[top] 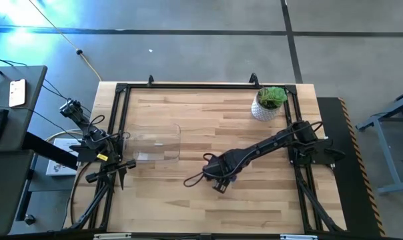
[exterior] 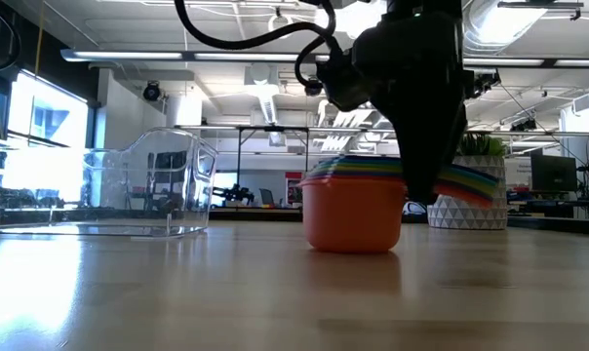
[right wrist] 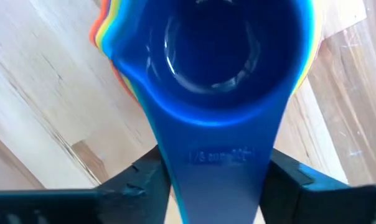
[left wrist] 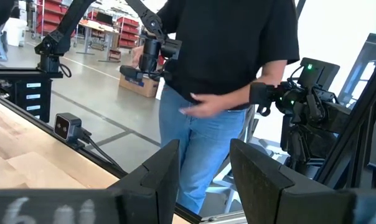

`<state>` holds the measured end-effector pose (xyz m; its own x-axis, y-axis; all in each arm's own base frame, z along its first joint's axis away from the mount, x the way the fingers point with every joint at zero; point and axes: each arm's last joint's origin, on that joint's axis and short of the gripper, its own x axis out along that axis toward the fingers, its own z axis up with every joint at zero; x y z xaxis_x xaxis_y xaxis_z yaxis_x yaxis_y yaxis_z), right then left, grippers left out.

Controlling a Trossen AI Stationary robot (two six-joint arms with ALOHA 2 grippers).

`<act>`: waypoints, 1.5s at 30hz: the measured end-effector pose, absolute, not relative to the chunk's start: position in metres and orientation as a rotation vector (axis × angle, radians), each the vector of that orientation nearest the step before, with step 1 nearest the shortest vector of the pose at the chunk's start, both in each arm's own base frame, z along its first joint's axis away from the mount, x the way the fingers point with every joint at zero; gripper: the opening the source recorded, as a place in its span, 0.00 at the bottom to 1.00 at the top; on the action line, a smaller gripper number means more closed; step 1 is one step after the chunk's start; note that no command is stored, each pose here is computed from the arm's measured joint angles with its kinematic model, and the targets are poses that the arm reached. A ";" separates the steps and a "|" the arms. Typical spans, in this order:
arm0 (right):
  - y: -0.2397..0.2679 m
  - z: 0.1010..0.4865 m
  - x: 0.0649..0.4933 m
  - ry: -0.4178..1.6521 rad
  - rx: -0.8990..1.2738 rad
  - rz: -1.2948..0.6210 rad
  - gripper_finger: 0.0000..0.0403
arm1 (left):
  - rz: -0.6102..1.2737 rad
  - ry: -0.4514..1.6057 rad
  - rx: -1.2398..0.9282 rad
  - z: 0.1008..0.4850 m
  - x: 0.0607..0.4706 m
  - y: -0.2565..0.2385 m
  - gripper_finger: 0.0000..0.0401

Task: Nest measuring cups in basket
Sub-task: Put the measuring cups on the transparent bin

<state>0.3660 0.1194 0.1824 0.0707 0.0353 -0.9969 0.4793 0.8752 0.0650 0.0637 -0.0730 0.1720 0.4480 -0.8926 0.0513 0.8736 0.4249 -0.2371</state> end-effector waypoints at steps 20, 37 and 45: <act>0.115 0.183 0.368 1.466 0.523 -0.398 0.34 | -1.106 0.087 -0.243 0.172 0.064 -0.073 0.33; 0.112 0.188 0.369 1.441 0.512 -0.478 0.34 | -1.106 0.087 -0.243 0.172 0.064 -0.073 0.33; 0.103 0.192 0.373 1.429 0.528 -0.498 0.34 | -1.106 0.087 -0.243 0.172 0.064 -0.073 0.33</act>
<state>0.3728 0.1034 0.1915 0.0805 -0.0074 -0.9967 0.6136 0.7884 0.0437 0.0637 -0.0730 0.1720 0.4476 -0.8928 0.0513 0.8738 0.4245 -0.2371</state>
